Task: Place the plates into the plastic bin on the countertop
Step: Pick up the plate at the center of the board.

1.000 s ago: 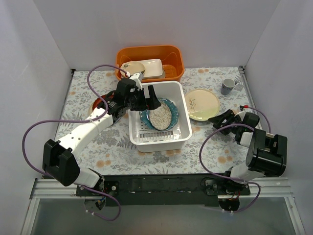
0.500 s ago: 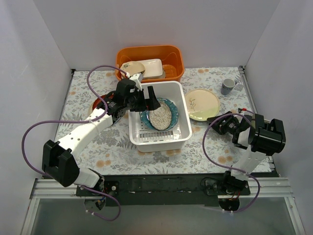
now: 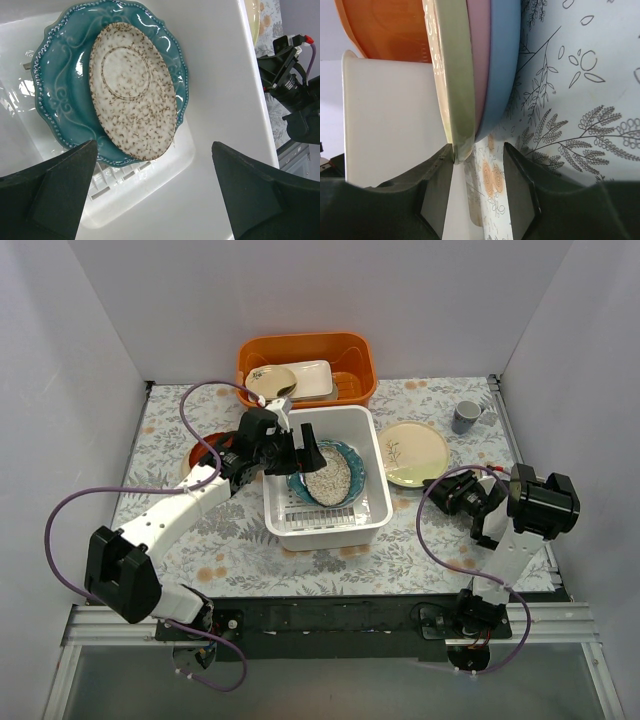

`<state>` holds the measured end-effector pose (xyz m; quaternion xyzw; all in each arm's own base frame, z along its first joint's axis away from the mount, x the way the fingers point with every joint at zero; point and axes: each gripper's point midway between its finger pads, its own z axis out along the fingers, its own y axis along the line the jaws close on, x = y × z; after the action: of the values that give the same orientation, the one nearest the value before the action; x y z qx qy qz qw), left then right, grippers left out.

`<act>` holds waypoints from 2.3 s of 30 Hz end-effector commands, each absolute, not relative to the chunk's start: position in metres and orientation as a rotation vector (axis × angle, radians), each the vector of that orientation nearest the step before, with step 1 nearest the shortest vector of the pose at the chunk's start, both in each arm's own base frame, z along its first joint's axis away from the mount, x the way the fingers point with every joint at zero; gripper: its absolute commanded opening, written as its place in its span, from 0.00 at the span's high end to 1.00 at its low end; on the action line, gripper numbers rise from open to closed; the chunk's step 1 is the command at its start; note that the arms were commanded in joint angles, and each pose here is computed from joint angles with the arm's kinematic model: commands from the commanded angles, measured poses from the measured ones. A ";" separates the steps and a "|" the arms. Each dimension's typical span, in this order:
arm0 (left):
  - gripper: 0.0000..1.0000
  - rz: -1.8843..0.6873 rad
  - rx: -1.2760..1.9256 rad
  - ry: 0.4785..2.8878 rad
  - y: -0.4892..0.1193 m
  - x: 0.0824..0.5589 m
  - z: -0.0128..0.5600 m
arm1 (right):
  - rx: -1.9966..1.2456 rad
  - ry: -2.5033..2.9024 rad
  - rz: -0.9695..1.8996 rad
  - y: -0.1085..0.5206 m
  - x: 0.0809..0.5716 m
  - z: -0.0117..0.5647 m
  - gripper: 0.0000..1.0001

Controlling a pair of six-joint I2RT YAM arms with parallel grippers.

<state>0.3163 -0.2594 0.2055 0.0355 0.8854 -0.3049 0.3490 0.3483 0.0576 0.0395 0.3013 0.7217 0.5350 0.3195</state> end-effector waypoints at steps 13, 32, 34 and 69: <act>0.02 -0.831 0.099 2.241 -0.254 0.301 0.219 | 0.676 2.147 0.940 0.032 0.346 0.019 0.48; 0.02 -0.802 0.102 2.251 -0.249 0.300 0.208 | 0.685 2.077 0.958 0.030 0.343 0.025 0.48; 0.02 -0.801 0.102 2.254 -0.249 0.300 0.207 | 0.715 2.078 1.036 0.037 0.343 0.022 0.50; 0.02 -0.764 0.095 2.248 -0.242 0.299 0.208 | 0.718 1.871 1.342 0.056 0.344 0.044 0.99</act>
<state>0.3022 -0.2477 0.1932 0.0325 0.8873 -0.2984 0.3503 0.3379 0.0611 0.0343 0.2923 0.7345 0.5205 0.3228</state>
